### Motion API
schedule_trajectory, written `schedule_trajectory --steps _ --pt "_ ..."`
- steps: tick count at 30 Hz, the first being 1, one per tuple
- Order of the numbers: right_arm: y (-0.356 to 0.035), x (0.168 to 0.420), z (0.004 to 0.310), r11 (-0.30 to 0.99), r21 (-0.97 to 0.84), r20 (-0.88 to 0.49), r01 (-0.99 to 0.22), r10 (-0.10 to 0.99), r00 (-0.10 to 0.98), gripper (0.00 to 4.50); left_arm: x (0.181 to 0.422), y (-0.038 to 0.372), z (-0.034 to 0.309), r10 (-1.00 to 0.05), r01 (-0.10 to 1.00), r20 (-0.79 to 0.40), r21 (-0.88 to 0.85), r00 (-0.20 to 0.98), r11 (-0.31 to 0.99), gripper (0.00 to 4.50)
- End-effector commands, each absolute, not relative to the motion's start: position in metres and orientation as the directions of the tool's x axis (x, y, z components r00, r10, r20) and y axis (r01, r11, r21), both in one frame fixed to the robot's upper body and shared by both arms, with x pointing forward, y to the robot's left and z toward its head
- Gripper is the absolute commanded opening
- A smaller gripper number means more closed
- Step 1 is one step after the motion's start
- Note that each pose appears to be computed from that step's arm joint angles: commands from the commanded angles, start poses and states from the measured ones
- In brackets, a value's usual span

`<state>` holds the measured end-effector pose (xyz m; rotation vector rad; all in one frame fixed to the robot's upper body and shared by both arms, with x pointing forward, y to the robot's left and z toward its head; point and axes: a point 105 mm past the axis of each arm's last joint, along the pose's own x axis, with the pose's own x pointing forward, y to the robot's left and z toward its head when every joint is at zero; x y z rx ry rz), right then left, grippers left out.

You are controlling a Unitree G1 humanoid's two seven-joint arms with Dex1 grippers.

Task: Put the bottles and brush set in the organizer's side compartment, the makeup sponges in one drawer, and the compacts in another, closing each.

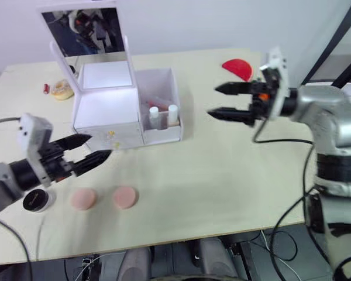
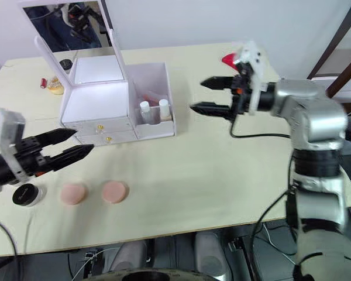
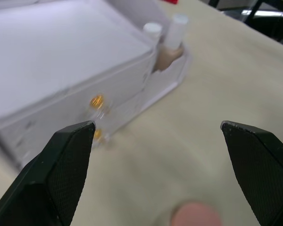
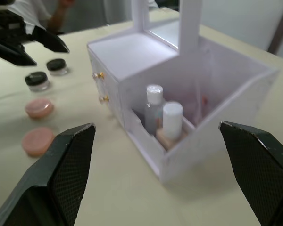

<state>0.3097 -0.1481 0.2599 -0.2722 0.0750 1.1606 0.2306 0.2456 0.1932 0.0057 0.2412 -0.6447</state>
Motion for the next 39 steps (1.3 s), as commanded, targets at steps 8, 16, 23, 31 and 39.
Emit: schedule_trajectory --steps 8,16,23,31,39 --pt "-0.256 0.269 0.197 0.625 -0.171 -0.326 -0.761 0.693 0.643 4.44 0.183 0.359 0.175 -0.323 0.352 -0.321 0.037 0.890 0.935 4.50" --pt "-0.323 0.257 0.182 0.767 -0.233 -0.322 -0.597 0.519 0.792 4.44 0.182 0.407 0.174 -0.213 0.241 -0.272 0.074 0.938 0.968 4.50" --pt "-0.315 0.263 0.178 0.762 -0.244 -0.309 -0.600 0.525 0.793 4.44 0.186 0.415 0.172 -0.230 0.261 -0.281 0.078 0.932 0.962 4.50" --pt "-0.306 0.269 0.179 0.777 -0.186 -0.317 -0.602 0.532 0.785 4.44 0.186 0.414 0.167 -0.247 0.278 -0.284 0.072 0.926 0.958 4.50" --pt "-0.293 0.273 0.190 0.742 -0.244 -0.314 -0.624 0.549 0.775 4.44 0.187 0.412 0.165 -0.263 0.291 -0.282 0.062 0.923 0.955 4.50"
